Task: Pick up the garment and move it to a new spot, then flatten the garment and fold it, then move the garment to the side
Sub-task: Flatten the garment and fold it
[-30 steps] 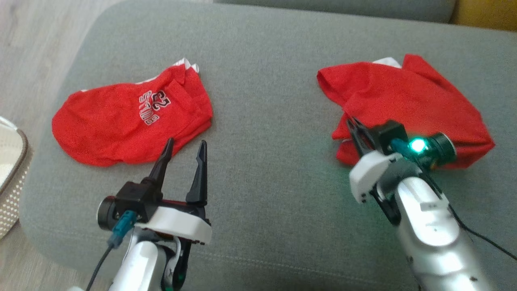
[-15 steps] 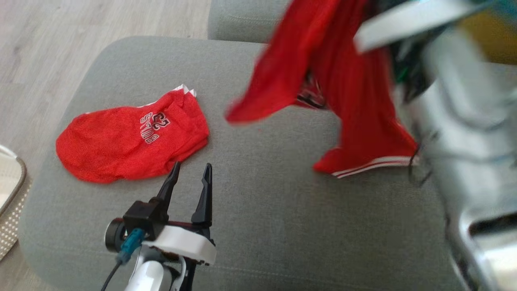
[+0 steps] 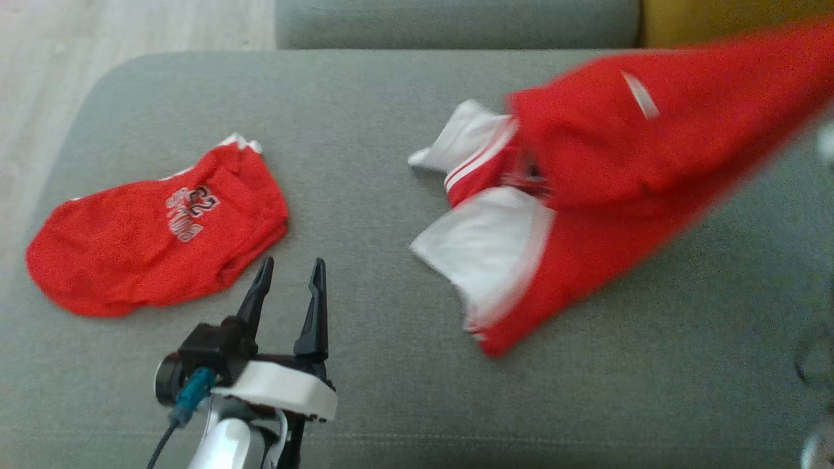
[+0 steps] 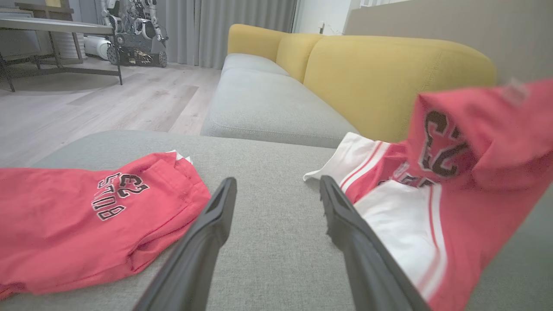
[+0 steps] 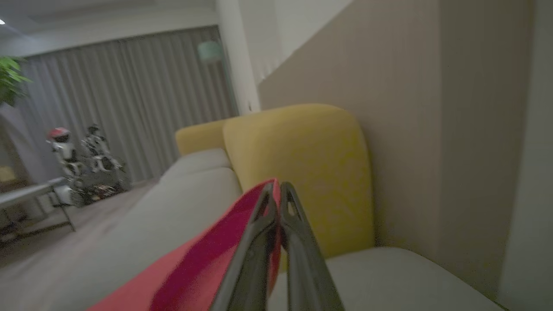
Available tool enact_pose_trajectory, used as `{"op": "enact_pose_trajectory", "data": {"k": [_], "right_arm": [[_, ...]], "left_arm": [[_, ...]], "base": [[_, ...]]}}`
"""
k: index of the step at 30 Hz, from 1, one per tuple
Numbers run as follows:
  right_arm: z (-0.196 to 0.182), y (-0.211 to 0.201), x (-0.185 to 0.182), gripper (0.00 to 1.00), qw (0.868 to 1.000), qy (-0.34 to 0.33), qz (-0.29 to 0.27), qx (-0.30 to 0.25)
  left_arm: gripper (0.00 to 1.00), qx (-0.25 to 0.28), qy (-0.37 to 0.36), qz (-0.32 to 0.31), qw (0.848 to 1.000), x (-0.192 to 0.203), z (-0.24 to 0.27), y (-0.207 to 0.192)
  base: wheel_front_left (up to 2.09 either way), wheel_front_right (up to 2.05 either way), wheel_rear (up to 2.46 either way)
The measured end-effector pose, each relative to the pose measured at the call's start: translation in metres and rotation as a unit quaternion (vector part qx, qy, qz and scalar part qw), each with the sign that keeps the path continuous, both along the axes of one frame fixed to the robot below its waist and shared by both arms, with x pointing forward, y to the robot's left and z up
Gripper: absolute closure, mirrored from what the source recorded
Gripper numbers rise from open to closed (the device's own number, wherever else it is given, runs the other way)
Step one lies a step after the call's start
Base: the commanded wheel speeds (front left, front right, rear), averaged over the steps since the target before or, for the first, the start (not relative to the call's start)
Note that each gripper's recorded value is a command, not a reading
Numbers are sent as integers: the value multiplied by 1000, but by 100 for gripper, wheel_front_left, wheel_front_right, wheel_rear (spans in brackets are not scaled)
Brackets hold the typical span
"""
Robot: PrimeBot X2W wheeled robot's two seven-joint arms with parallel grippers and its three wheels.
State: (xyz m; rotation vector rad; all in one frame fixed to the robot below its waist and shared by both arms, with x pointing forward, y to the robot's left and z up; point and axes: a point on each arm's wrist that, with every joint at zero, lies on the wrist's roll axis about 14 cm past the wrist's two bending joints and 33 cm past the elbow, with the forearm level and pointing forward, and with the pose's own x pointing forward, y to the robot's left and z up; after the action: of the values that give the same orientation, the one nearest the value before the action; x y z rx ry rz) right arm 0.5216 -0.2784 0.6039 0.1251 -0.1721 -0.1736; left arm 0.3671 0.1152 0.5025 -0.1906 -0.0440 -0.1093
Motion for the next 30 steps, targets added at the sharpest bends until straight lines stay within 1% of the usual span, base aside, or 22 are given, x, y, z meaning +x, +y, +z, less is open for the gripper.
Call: {"op": "enact_pose_trajectory", "data": {"k": [1, 2, 3, 4, 6, 9, 12, 15, 16, 19, 21, 24, 27, 30], "right_arm": [[-29, -24, -11, 100, 998, 48, -30, -3], [-57, -44, -23, 100, 994, 98, -55, -13], [-78, -59, -36, 52, 988, 133, -77, -17], [-96, -67, -47, 0, 982, 163, -92, -11], [-116, -70, -59, 0, 976, 192, -107, -11], [-121, -53, -58, 0, 976, 192, -100, -7], [-105, -35, -51, 0, 983, 161, -78, -32], [-79, -11, -42, 0, 991, 114, -38, -58], [-79, -11, -42, 0, 991, 114, -38, -58], [-65, 21, -44, 0, 996, 76, 9, -53], [-66, 41, -53, 0, 996, 61, 40, -47], [-77, 67, -75, 0, 994, 57, 77, -42], [-89, 83, -99, 0, 993, 58, 101, -30], [-106, 98, -118, 0, 989, 75, 121, -23]], "left_arm": [[0, 0, 0, -5, 1000, 4, 0, -3], [0, 1, 0, -12, 1000, 7, -1, -6], [0, 3, 1, -17, 1000, 11, -2, -9], [0, 3, 1, -21, 1000, 14, -2, -12], [0, 4, 2, -34, 999, 20, -4, -19], [0, 3, 5, -45, 999, 25, -7, -26], [0, 3, 8, -55, 998, 27, -9, -33], [0, 2, 1, -61, 998, 28, -5, -37], [0, 2, 1, -61, 998, 28, -5, -37], [0, 0, -11, -65, 998, 28, 3, -40], [0, 0, -18, -66, 998, 27, 8, -41], [0, 0, -28, -68, 997, 25, 16, -42], [0, 0, -36, -66, 997, 22, 21, -41], [0, 0, -35, -63, 997, 18, 20, -39]], "base": [[0, 0, 0], [0, 0, 0], [0, 0, 0], [0, 0, 0], [0, 0, 0], [0, 0, 0], [0, 0, 0], [0, 0, 0], [0, 0, 0], [0, 0, 0], [0, 0, 0], [0, 0, 0], [0, 0, 0], [0, 0, 0]]}}
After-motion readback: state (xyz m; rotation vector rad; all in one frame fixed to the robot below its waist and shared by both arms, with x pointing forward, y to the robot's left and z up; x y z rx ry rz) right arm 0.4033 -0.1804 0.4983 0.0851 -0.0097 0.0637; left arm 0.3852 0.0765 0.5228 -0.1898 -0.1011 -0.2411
